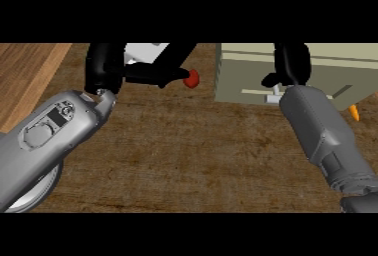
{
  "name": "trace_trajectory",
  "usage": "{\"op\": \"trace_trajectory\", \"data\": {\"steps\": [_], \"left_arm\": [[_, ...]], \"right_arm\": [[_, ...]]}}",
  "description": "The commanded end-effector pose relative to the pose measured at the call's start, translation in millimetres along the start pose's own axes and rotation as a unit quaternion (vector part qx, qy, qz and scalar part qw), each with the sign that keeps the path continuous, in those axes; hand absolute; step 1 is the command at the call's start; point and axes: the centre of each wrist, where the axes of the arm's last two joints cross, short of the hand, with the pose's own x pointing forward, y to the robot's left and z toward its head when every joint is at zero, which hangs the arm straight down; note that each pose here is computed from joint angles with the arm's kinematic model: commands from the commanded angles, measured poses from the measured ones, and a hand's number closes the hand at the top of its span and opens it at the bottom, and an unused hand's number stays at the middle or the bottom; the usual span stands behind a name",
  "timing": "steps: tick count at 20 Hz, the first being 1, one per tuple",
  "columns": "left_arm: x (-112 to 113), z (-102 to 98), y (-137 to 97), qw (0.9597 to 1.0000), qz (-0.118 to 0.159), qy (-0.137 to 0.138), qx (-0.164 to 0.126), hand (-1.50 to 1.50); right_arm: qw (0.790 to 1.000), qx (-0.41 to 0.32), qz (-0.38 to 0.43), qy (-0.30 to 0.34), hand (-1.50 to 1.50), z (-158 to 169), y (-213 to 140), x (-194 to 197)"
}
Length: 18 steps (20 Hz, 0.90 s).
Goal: Pick up the can, place it into the drawer and close the drawer
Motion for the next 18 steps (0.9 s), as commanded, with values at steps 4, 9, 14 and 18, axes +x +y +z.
{"op": "trace_trajectory", "data": {"steps": [4,9,14,18], "left_arm": [[-4,8,15,1.0,0.004,-0.006,-0.002,-1.5],[-17,14,2,1.0,0.002,-0.005,0.0,-1.5],[-18,13,21,1.0,0.002,0.0,0.005,-1.5],[-32,21,32,1.0,0.002,0.007,0.002,-1.5]], "right_arm": [[1.0,-0.006,-0.029,0.005,-1.5,-26,-13,31],[0.994,-0.022,-0.107,-0.007,-1.5,-31,-17,34],[0.979,-0.033,-0.203,0.004,-1.5,-32,-17,47],[0.964,-0.037,-0.264,0.022,-1.5,-41,-27,40]]}}
